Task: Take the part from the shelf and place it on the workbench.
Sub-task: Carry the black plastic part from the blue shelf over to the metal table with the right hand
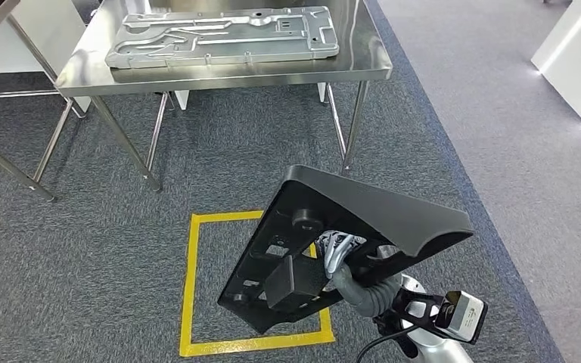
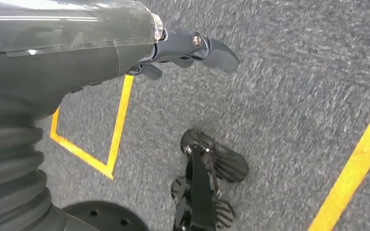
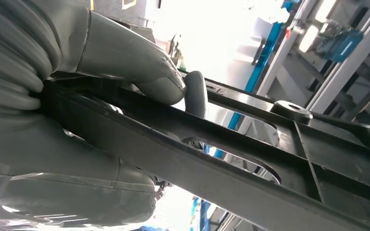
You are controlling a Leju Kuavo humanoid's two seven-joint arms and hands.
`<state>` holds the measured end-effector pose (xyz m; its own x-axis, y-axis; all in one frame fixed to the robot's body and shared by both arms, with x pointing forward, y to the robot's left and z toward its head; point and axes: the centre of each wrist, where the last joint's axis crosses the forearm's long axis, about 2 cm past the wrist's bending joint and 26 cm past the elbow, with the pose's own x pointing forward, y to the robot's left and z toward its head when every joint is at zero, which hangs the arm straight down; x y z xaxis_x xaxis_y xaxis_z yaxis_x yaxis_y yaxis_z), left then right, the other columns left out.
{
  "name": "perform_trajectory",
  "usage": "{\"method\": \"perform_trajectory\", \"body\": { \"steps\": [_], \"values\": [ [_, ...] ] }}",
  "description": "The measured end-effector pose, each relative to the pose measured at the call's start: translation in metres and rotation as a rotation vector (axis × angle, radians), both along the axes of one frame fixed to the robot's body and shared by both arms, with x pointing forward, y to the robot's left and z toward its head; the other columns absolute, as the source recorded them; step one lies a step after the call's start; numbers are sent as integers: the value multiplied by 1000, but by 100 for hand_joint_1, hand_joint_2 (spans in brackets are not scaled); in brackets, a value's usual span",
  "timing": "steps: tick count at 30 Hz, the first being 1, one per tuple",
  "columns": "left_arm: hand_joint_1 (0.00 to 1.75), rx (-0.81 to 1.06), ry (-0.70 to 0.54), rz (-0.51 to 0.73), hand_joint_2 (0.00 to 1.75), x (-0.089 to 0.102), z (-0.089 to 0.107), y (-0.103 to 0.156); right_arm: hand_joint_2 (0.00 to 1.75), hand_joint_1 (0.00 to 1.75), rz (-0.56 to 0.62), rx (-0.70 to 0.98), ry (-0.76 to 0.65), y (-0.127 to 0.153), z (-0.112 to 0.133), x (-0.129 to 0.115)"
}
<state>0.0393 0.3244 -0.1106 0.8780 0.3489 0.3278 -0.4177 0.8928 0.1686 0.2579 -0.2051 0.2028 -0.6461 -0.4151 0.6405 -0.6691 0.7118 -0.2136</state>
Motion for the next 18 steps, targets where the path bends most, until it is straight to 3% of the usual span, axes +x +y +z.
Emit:
{"method": "perform_trajectory", "body": {
  "steps": [18],
  "values": [
    [0, -5, -6, -8, 175, 2, 0, 0, 175, 175, 9, 19, 8, 0, 0, -2]
  ]
}}
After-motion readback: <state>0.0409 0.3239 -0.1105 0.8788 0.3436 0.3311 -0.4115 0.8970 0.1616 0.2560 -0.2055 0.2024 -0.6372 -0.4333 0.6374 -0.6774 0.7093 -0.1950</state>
